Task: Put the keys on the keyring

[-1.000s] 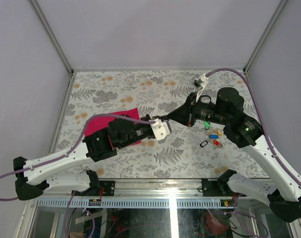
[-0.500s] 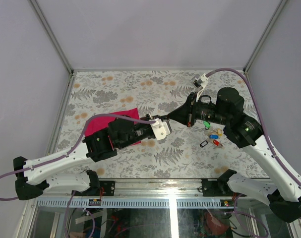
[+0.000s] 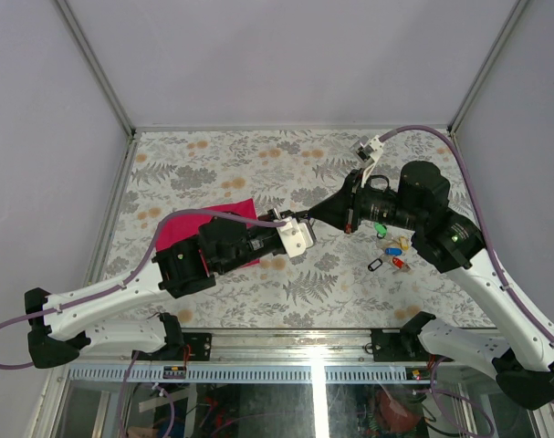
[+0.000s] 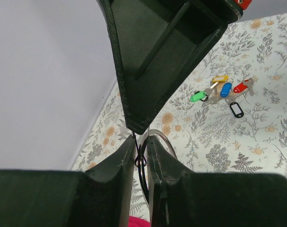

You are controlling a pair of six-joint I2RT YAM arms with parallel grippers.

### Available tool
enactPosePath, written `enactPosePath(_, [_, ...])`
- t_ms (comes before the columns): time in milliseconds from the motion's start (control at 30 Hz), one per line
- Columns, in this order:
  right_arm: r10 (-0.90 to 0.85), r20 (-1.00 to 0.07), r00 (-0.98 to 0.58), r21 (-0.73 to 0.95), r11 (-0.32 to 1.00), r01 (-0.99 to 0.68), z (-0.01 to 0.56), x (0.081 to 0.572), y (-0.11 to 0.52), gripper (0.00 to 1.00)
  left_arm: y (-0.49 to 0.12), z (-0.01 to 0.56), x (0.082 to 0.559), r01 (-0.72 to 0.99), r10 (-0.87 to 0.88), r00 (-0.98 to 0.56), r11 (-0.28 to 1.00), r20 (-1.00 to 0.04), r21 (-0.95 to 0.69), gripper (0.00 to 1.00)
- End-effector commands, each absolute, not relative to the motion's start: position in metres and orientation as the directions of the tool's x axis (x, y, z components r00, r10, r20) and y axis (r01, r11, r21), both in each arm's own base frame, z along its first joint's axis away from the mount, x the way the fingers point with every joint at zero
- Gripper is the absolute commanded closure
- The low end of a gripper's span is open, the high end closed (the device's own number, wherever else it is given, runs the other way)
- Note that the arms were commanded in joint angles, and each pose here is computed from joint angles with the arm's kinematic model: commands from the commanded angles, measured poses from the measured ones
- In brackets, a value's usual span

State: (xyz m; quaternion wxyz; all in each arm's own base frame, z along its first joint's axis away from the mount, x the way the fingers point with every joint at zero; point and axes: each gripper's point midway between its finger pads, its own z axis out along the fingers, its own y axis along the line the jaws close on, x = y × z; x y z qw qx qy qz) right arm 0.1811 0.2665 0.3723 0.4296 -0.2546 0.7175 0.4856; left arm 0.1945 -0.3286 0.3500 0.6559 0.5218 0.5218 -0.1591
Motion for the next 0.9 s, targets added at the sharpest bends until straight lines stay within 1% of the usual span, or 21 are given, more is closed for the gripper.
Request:
enactPosePath(0, [0.117, -0.898, -0.424, 0.436, 0.365, -0.823, 0.404, 0.175, 0.263, 1.0, -0.324, 0.381, 0.202, 0.711, 0.275, 0.425, 0.488, -0.862, 0.506, 0.84])
enactPosePath(200, [0.125, -0.9, -0.417, 0.432, 0.364, -0.825, 0.406, 0.174, 0.262, 1.0, -0.324, 0.381, 0.204, 0.707, 0.28, 0.421, 0.494, -0.863, 0.505, 0.8])
enactPosePath(300, [0.125, -0.9, -0.417, 0.433, 0.362, -0.826, 0.406, 0.174, 0.262, 1.0, -0.324, 0.381, 0.203, 0.709, 0.277, 0.419, 0.495, -0.864, 0.503, 0.81])
enactPosePath(433, [0.121, -0.898, -0.424, 0.438, 0.361, -0.823, 0.403, 0.174, 0.262, 1.0, -0.324, 0.384, 0.203, 0.709, 0.267, 0.421, 0.5, -0.867, 0.498, 0.85])
enactPosePath(867, [0.122, -0.887, -0.446, 0.459, 0.348, -0.817, 0.395, 0.176, 0.267, 1.0, -0.322, 0.393, 0.2, 0.708, 0.224, 0.435, 0.513, -0.872, 0.485, 0.81])
